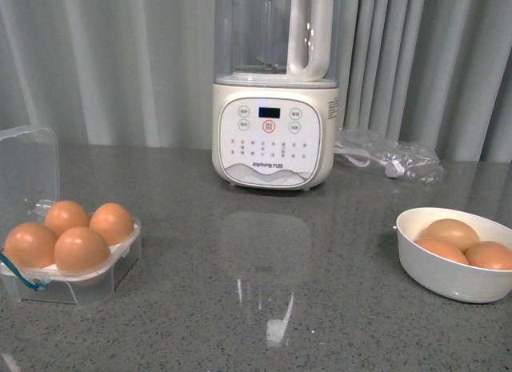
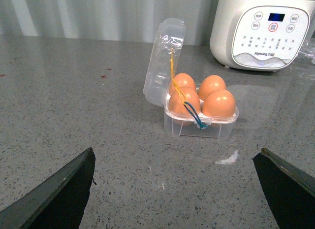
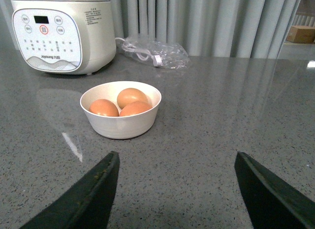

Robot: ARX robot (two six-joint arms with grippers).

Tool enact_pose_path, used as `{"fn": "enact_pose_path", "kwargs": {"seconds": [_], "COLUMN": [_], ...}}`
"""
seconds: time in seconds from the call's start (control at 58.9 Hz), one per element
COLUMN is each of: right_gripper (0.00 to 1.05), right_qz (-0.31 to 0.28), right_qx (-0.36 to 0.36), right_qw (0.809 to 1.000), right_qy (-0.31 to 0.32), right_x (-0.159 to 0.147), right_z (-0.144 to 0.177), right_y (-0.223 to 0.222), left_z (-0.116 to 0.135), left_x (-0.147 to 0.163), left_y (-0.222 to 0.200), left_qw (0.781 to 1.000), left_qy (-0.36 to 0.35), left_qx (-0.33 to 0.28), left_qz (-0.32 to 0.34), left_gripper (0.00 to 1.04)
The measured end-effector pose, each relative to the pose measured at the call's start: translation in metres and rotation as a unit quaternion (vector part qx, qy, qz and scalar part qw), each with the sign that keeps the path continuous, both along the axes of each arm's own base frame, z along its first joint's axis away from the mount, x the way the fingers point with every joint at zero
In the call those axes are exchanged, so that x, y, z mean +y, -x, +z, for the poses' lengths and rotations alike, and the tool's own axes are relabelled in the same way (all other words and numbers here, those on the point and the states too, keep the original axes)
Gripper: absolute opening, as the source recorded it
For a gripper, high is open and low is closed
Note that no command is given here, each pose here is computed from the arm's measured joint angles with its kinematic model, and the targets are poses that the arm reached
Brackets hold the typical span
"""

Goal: Put egg into box

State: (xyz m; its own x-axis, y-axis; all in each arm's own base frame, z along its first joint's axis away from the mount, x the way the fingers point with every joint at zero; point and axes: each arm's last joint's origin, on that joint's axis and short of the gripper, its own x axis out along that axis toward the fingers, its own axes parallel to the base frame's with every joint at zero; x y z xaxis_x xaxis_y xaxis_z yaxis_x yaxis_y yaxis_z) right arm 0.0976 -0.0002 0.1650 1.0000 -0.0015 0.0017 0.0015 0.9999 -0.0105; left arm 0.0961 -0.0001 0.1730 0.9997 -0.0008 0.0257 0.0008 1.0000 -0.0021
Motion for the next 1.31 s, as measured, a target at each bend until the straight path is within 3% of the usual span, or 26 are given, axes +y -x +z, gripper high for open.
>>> {"fn": "enact_pose_path", "kwargs": {"seconds": [0.102,0.306,0.34,0.441,0.509,0.934,1.121,1.307], "right_gripper": [0.99,0.98,0.98,0.98,0.98,0.98,0.98,0.98], "right_qz": [0.0,0.0,0.0,0.0,0.001,0.0,0.0,0.0], "right_qx": [0.0,0.0,0.0,0.0,0.0,0.0,0.0,0.0], "right_qw": [1.0,1.0,1.0,1.0,1.0,1.0,1.0,1.0], "right_qy": [0.0,-0.001,-0.001,-0.001,-0.001,-0.001,-0.001,-0.001], "right_x": [0.0,0.0,0.0,0.0,0.0,0.0,0.0,0.0], "right_z": [0.0,0.0,0.0,0.0,0.0,0.0,0.0,0.0], "right_y": [0.0,0.0,0.0,0.0,0.0,0.0,0.0,0.0], "left_z": [0.0,0.0,-0.002,-0.005,-0.008,0.034,0.057,0.065], "left_x": [0.0,0.0,0.0,0.0,0.0,0.01,0.041,0.083], "left_y": [0.0,0.0,-0.001,-0.002,-0.003,-0.031,-0.069,-0.112], "left_qw": [1.0,1.0,1.0,0.974,0.966,0.981,0.985,0.982], "left_qy": [0.0,0.0,0.008,0.039,0.052,0.089,0.058,0.022], "left_qx": [0.0,0.0,0.022,0.175,0.197,0.103,0.08,0.107], "left_qz": [0.0,0.0,0.016,0.135,0.16,0.14,0.139,0.153], "left_gripper": [0.98,0.98,0.98,0.98,0.98,0.98,0.98,0.98]}}
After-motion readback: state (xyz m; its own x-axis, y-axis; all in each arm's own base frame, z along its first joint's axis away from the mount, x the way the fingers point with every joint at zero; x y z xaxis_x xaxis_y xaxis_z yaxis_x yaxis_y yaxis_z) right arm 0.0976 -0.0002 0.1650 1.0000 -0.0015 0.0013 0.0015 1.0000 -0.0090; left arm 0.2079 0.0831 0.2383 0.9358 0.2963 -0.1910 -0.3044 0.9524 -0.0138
